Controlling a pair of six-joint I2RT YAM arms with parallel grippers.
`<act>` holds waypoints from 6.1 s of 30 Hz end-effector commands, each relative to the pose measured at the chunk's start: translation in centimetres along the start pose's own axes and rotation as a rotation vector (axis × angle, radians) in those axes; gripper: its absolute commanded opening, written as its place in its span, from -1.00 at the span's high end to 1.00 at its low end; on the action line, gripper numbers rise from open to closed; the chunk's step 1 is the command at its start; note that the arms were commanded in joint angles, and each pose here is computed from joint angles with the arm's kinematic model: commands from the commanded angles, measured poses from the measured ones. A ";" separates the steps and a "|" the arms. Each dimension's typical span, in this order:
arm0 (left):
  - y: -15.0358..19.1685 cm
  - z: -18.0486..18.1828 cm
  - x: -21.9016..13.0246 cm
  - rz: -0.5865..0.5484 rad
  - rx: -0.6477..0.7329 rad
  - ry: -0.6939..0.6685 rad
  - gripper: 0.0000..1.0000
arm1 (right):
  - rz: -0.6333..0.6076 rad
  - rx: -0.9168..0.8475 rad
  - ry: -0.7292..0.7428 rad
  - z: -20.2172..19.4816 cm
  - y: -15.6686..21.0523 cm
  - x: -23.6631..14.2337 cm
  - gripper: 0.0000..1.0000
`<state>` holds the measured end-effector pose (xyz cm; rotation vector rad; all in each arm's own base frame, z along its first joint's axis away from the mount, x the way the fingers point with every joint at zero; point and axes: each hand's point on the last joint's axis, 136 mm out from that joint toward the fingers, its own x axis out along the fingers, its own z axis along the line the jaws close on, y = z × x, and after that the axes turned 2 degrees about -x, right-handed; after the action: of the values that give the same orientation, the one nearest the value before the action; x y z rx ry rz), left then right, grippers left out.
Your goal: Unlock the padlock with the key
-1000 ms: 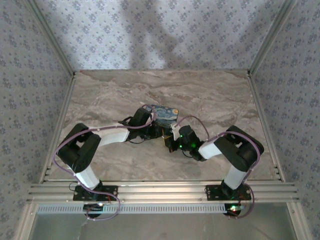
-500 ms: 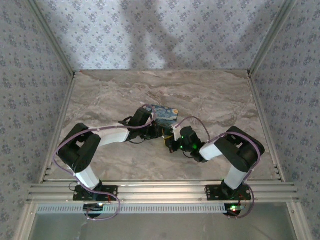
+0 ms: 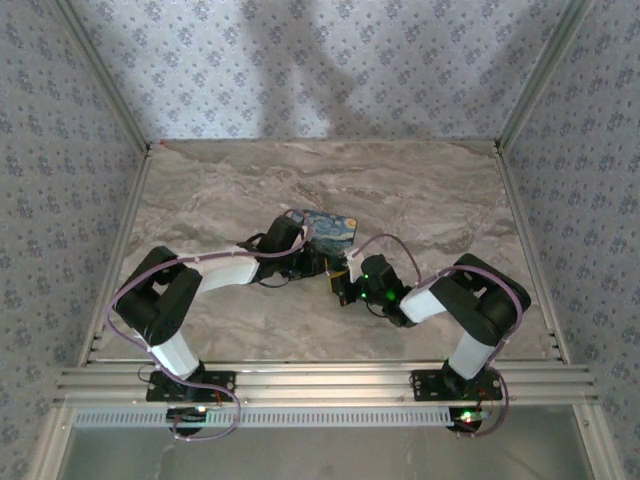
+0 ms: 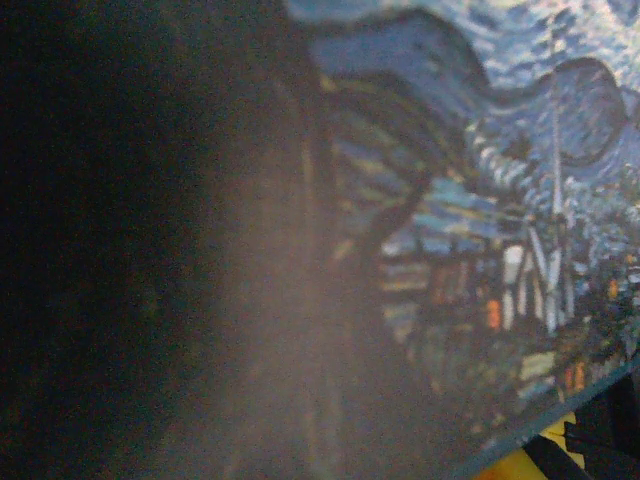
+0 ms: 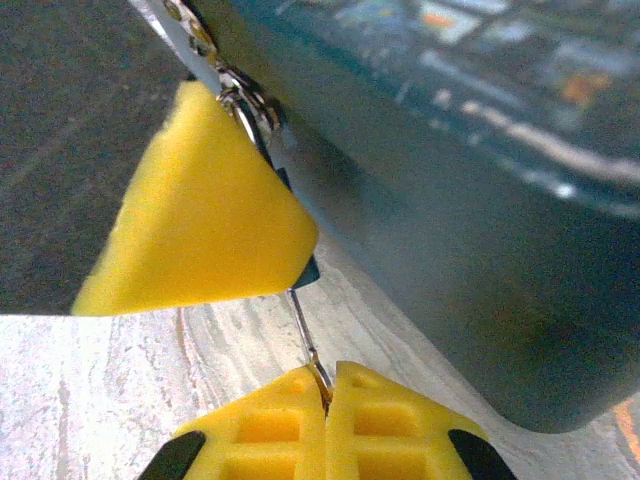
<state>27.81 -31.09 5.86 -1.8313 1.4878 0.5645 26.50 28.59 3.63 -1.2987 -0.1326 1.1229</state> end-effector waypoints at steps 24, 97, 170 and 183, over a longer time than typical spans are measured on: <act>-1.0 -3.1 -1.3 -0.031 0.023 0.072 0.76 | -0.086 -0.025 0.002 0.5 -1.9 0.0 1.00; -3.5 1.1 -4.2 -0.252 -0.204 0.233 -0.15 | -0.129 0.315 -0.129 2.6 -4.5 3.0 1.00; -2.8 1.0 -1.3 -0.223 -0.328 0.272 1.00 | -0.122 0.572 -0.133 1.8 -4.6 0.1 0.28; -2.9 0.1 -3.0 -0.208 -0.396 0.248 1.00 | -0.105 -0.073 0.137 0.8 -8.4 -6.9 -0.08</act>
<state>29.61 -28.28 6.57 -2.3747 1.3781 0.5949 27.37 26.92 14.07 -1.1093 -0.1279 0.9512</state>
